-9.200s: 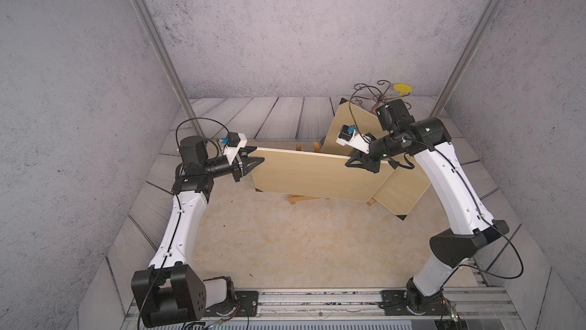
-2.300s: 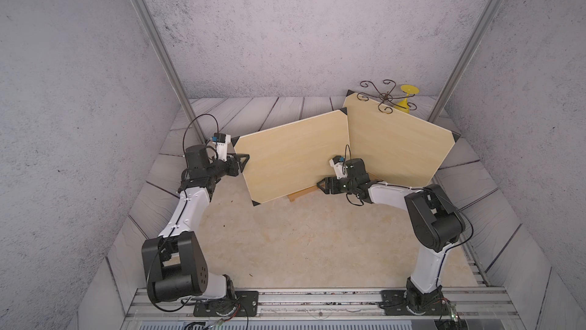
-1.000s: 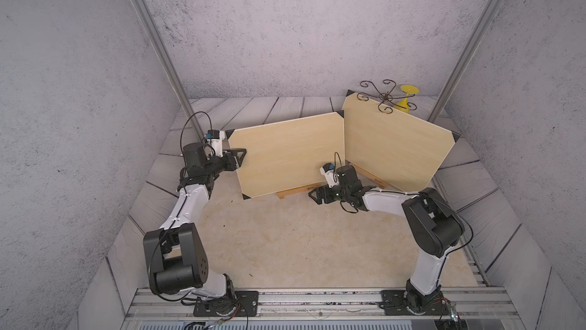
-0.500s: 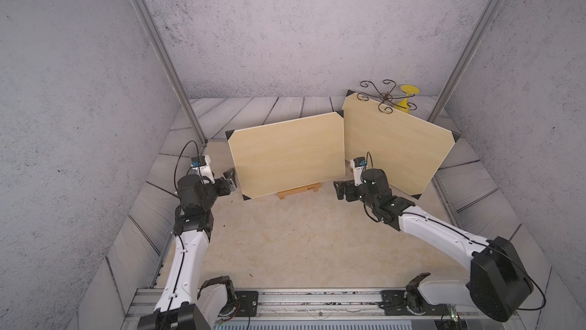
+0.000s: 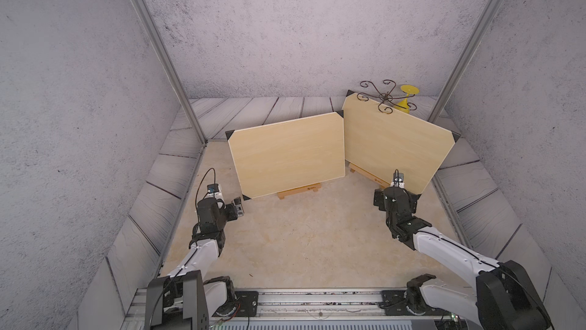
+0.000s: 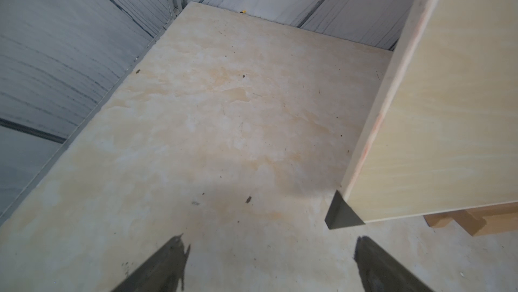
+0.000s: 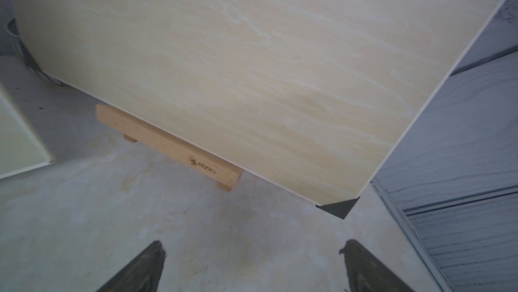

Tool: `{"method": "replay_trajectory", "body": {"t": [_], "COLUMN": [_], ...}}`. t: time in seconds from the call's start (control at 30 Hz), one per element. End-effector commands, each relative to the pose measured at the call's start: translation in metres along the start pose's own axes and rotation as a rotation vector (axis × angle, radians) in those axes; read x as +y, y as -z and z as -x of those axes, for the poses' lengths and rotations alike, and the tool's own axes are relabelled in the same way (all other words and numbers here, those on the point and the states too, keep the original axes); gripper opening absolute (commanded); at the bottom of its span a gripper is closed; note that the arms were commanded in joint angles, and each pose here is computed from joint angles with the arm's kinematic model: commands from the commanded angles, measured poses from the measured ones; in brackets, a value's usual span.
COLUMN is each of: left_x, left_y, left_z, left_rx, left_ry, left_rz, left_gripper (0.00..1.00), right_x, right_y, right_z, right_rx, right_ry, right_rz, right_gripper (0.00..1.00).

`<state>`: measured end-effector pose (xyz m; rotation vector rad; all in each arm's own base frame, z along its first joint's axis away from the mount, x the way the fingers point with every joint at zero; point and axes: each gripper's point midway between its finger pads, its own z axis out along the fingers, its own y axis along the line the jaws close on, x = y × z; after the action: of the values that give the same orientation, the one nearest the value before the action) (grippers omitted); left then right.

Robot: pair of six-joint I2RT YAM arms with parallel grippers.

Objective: Assemble the easel
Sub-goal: Reset both arms

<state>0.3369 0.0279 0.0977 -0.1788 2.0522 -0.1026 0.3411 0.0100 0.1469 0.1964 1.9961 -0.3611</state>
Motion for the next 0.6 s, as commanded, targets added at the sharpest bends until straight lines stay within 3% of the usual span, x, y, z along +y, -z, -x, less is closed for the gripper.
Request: {"method": "replay_trajectory", "body": {"t": [0.0,0.13,0.23,0.4,0.5,0.57], "left_x": [-0.005,-0.013,-0.011,-0.014,-0.005,-0.004], "left_y": [-0.009,-0.019,-0.024,-0.041,-0.046,-0.050], "left_z": [0.035,0.042,0.049,0.029,0.035,0.035], "left_rx": [-0.109,-0.125,-0.172,-0.194,-0.250,-0.185], "left_ry": [-0.053,-0.077,-0.102,-0.134,-0.106,-0.101], "left_rz": [-0.008,-0.048,-0.034,-0.053,-0.010,0.004], "left_gripper": [0.97,0.97,0.97,0.97,0.97,0.97], "right_x": [-0.023,-0.041,-0.040,-0.027,-0.019,-0.014], "right_y": [-0.006,-0.020,-0.032,-0.048,-0.055,-0.057], "right_z": [0.014,-0.009,-0.021,-0.012,-0.015,-0.021], "right_rx": [-0.067,-0.060,-0.080,-0.096,-0.114,-0.138], "right_ry": [-0.041,-0.086,-0.144,-0.097,-0.095,-0.098], "right_rz": [-0.059,-0.047,0.044,0.122,0.186,0.216], "right_gripper": [0.99,0.99,0.99,0.99,0.99,0.99]}}
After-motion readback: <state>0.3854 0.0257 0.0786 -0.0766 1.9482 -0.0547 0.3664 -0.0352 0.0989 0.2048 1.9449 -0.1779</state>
